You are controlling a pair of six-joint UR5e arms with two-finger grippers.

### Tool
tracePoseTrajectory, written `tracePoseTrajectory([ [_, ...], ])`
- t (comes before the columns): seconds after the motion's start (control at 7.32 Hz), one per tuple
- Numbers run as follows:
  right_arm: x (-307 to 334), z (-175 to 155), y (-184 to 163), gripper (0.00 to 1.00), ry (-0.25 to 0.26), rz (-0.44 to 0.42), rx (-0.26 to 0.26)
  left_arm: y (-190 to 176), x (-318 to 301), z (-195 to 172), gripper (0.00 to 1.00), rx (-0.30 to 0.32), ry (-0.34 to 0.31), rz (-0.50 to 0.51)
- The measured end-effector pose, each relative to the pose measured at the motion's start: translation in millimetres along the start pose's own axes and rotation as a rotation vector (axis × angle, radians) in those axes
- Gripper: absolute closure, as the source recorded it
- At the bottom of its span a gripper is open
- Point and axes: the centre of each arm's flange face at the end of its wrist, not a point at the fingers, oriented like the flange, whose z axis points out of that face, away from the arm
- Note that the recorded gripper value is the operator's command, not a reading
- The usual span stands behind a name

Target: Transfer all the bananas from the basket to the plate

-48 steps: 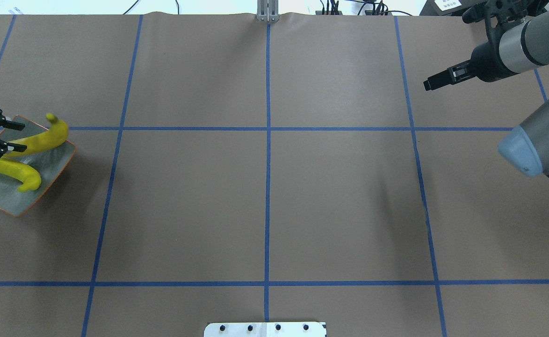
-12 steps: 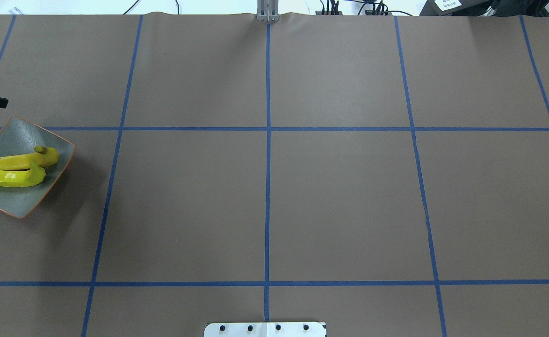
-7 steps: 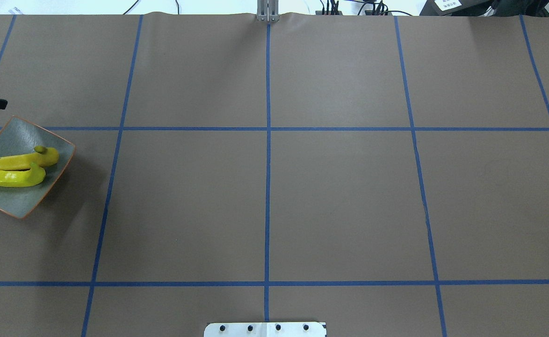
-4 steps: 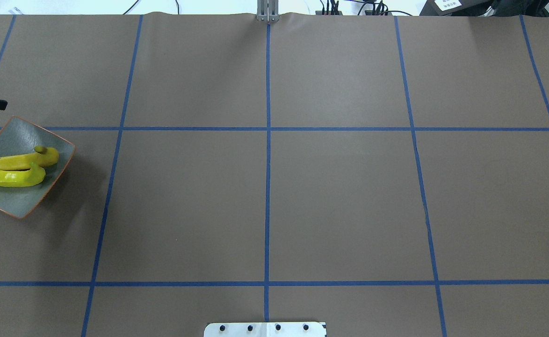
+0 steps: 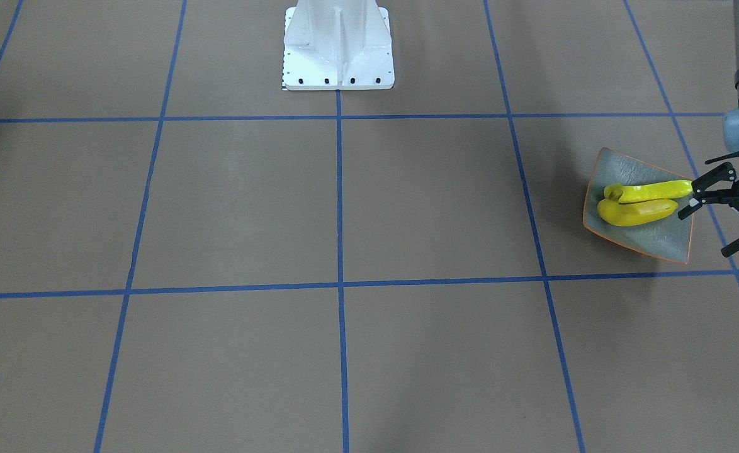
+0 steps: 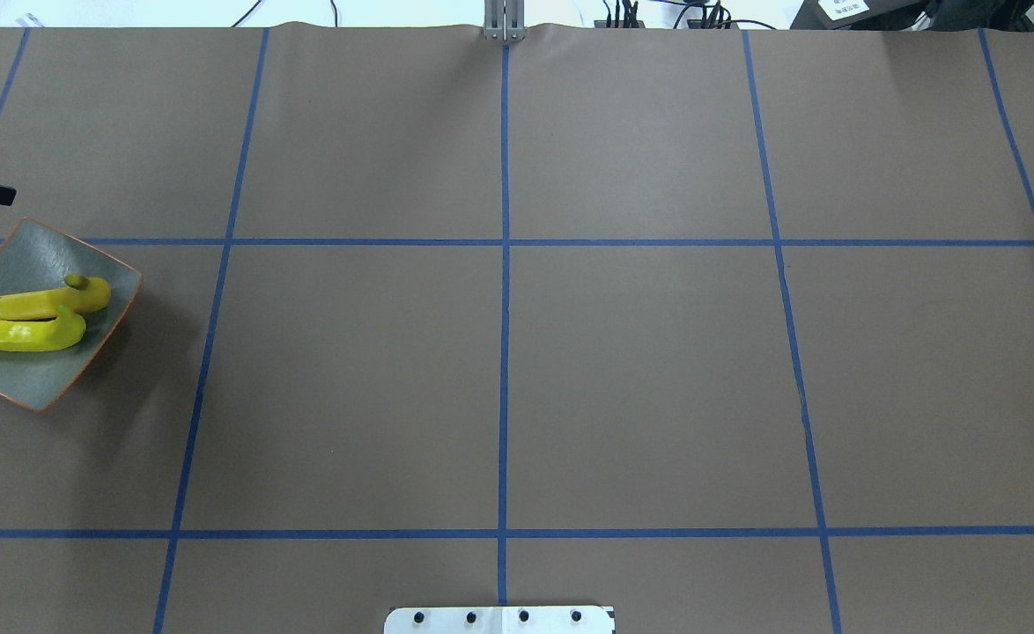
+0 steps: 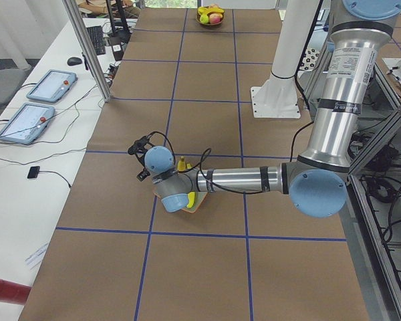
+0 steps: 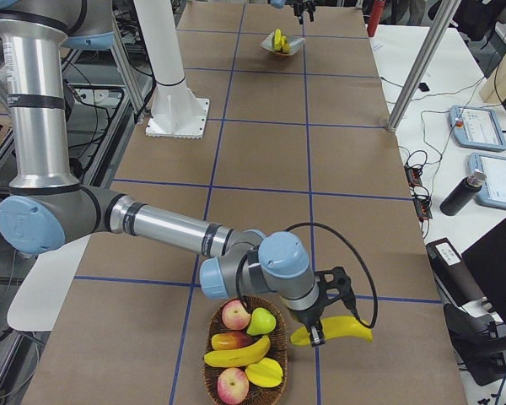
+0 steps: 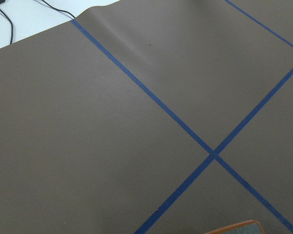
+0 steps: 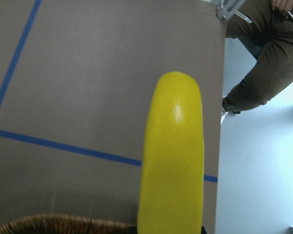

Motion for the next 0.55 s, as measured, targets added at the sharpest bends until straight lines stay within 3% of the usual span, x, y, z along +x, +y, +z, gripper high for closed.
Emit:
tracePoseTrajectory([
  [0.55, -251, 25, -141, 1.00, -0.205, -0.016, 0.078, -18, 8, -1, 0.01, 0.023, 0.011, -0.119],
])
